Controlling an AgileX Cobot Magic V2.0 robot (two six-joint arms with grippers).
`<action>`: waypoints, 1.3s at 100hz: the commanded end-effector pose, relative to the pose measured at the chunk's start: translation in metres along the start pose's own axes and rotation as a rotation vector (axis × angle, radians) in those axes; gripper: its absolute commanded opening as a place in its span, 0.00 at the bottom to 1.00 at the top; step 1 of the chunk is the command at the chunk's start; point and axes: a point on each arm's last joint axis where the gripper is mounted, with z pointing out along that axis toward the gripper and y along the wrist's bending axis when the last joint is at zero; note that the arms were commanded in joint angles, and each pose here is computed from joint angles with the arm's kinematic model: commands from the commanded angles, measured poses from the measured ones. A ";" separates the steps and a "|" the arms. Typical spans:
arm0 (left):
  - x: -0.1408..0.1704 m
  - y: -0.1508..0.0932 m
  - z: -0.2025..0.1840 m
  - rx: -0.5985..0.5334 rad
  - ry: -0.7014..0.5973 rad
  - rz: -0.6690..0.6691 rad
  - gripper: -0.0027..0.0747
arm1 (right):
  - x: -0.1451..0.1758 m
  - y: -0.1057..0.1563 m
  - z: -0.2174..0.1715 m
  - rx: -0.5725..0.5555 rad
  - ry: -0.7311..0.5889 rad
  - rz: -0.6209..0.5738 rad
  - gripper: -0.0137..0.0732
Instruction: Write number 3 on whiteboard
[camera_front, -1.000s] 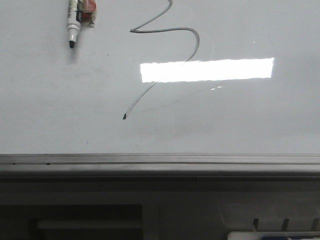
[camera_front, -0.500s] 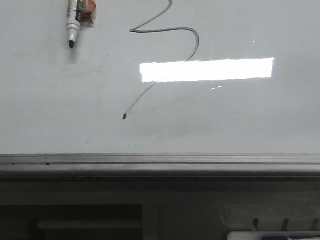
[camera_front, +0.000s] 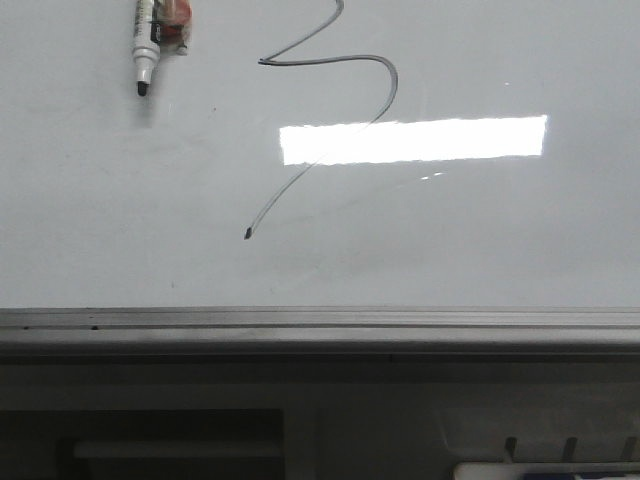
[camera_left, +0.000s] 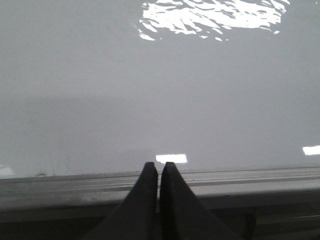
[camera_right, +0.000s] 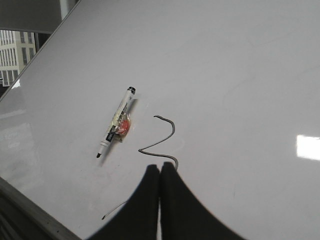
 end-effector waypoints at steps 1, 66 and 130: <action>-0.002 -0.001 -0.001 0.011 -0.066 -0.010 0.01 | -0.008 -0.009 0.001 0.105 -0.063 -0.009 0.10; -0.002 -0.001 -0.001 0.011 -0.066 -0.010 0.01 | 0.063 -0.029 -0.011 0.535 0.158 -0.160 0.10; -0.002 -0.001 -0.001 0.011 -0.066 -0.010 0.01 | 0.095 -0.036 -0.038 0.782 0.495 -0.078 0.10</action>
